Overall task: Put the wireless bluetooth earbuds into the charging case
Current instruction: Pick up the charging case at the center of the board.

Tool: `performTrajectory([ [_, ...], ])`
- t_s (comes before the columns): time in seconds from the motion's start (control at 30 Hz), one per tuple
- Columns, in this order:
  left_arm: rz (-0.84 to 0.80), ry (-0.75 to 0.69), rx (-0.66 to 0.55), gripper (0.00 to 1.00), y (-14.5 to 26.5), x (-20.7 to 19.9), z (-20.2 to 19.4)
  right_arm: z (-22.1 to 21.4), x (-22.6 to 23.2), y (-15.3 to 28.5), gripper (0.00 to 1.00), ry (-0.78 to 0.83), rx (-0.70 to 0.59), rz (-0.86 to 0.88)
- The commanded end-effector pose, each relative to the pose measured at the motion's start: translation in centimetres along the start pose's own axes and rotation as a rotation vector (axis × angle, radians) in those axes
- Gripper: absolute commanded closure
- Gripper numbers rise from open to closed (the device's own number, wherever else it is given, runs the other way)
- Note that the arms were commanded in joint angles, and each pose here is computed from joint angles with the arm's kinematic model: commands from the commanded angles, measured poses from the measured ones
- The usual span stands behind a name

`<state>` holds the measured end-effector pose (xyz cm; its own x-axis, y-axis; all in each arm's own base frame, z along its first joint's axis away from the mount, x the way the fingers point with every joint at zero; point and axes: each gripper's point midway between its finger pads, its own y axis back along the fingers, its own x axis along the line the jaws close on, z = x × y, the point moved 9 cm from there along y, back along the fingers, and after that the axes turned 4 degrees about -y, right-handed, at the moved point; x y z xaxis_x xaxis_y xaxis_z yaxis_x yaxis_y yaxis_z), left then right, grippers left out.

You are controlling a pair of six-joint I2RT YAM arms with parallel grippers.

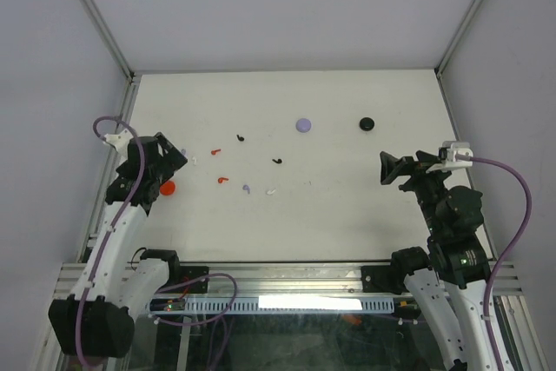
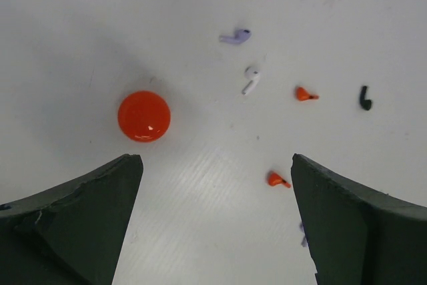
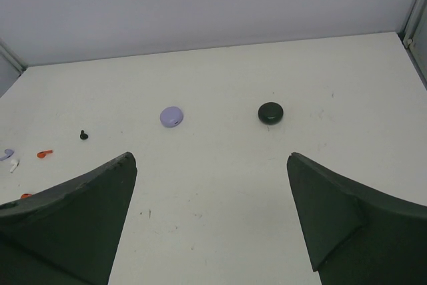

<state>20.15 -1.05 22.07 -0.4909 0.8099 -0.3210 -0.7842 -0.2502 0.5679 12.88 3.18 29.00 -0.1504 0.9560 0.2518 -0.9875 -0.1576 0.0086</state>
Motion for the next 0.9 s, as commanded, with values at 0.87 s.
performTrajectory([
  [0.87,0.365,0.115,0.313,0.23,-11.5,3.4,-3.5,0.7,0.5,0.2,0.01,0.016,-0.061,0.061],
])
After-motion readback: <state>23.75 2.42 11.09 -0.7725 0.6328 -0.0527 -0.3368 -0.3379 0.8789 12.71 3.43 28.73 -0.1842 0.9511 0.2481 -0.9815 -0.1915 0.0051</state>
